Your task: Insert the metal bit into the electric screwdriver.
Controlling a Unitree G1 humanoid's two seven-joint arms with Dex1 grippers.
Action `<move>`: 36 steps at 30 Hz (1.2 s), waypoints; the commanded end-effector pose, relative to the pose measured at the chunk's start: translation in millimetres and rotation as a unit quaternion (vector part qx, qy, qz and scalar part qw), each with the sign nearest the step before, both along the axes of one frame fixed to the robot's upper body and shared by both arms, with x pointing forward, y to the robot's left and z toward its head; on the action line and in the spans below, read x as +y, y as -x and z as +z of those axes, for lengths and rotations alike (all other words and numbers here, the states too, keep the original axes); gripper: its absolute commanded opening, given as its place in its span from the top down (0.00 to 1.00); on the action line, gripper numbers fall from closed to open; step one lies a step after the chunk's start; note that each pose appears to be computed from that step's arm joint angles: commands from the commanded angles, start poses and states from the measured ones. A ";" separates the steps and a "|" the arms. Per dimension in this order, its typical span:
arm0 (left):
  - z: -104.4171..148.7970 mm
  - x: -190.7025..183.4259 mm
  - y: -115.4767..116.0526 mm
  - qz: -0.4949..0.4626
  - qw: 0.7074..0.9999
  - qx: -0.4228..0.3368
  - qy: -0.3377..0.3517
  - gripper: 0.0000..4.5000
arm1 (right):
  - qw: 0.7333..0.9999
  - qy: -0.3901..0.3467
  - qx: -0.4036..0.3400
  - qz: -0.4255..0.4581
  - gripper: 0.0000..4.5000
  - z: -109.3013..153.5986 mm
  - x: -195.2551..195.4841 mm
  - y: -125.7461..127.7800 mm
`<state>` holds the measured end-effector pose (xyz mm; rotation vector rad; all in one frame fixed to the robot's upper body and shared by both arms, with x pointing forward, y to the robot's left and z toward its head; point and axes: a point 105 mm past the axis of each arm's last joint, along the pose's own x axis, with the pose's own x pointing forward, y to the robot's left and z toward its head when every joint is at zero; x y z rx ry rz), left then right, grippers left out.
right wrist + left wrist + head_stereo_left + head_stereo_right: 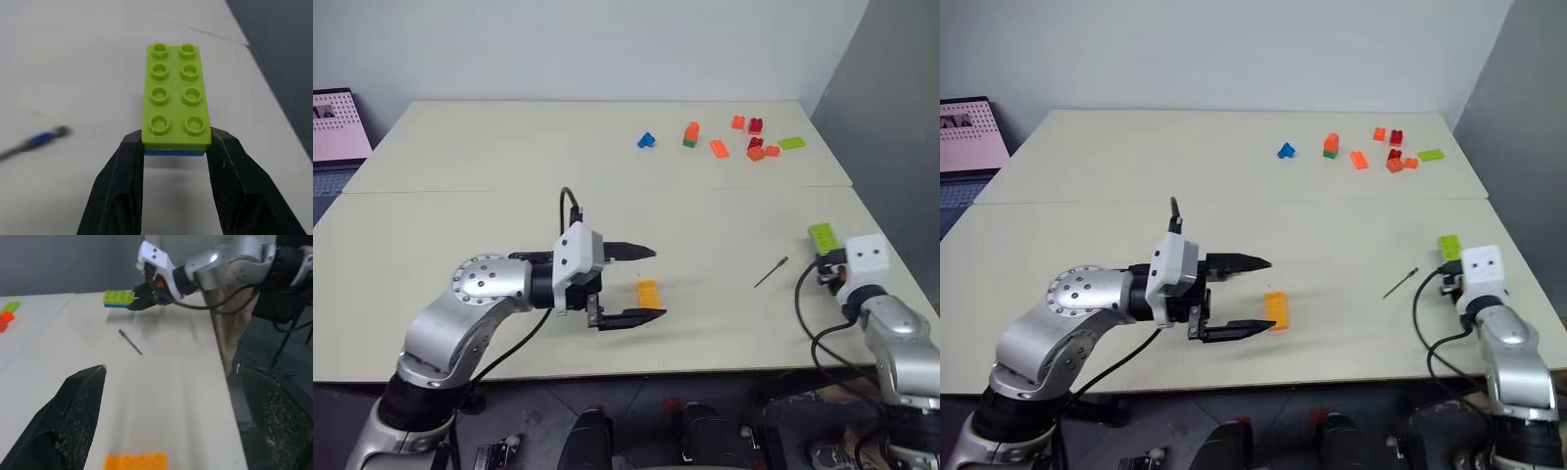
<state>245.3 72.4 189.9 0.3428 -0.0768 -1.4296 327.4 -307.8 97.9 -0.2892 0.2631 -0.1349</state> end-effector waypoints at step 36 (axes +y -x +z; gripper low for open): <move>-46.7 110.0 5.2 0.109 0.973 0.015 -0.203 0.00 | 0.830 0.003 0.102 0.549 0.01 -9.2 263.1 61.6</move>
